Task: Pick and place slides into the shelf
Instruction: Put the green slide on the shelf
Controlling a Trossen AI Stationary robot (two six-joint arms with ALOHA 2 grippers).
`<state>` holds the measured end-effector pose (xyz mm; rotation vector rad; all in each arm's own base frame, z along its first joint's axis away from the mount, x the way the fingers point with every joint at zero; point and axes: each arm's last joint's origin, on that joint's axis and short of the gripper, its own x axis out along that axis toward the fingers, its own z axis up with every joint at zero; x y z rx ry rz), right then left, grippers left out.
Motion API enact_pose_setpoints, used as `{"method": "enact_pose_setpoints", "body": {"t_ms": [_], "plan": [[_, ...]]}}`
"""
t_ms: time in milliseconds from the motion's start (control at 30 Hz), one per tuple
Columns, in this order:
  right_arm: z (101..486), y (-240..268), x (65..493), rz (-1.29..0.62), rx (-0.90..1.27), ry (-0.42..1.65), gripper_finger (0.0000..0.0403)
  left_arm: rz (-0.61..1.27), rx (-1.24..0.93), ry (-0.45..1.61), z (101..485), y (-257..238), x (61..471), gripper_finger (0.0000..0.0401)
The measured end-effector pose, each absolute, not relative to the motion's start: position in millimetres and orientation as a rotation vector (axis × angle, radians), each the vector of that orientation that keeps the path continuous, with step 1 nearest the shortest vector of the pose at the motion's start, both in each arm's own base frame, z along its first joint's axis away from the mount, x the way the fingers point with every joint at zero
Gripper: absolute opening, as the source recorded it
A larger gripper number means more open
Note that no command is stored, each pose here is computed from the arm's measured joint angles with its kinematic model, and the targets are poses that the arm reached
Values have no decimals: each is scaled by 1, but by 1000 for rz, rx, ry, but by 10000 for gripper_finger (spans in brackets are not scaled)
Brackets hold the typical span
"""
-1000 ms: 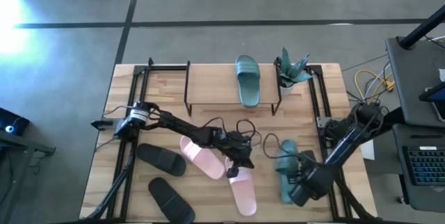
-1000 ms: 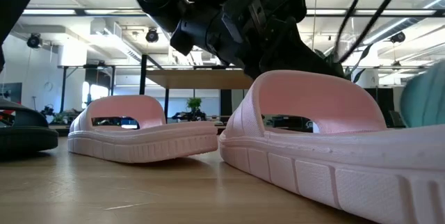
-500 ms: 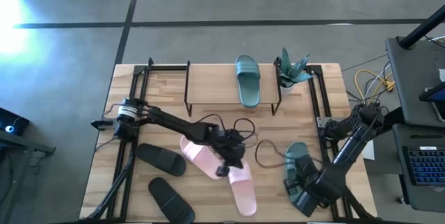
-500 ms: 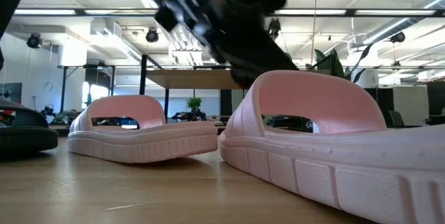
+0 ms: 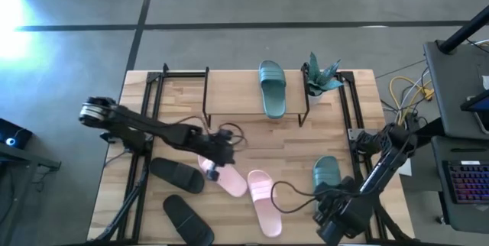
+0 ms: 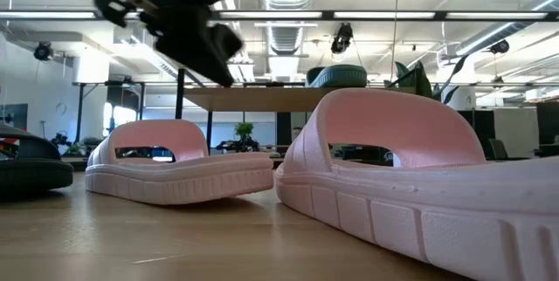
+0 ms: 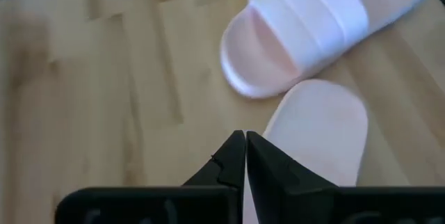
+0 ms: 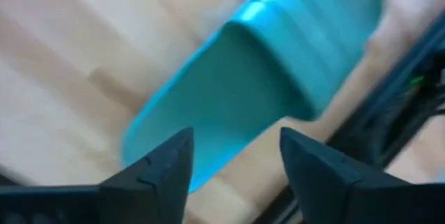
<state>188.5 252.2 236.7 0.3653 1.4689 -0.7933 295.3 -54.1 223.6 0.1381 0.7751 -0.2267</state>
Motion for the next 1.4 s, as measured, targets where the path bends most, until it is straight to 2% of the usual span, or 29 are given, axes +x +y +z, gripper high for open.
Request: {"method": "enact_pose_setpoints", "body": {"t_ms": [100,367,700,967,1233,1400], "plan": [[230,250,186,-800,222,1492,235,-148,95,760,225,-49,271,0],[208,253,192,-628,-132,1503,260,-13,19,702,222,-38,224,0],[178,251,204,-692,-270,1550,250,-2,17,675,220,-34,203,0],[161,234,203,-814,-264,1588,186,-2,16,684,218,-34,203,0],[145,216,205,-869,-236,1643,82,29,-91,654,225,-33,200,0],[149,211,212,-900,-187,1612,17,36,-152,593,236,-32,192,0]]}}
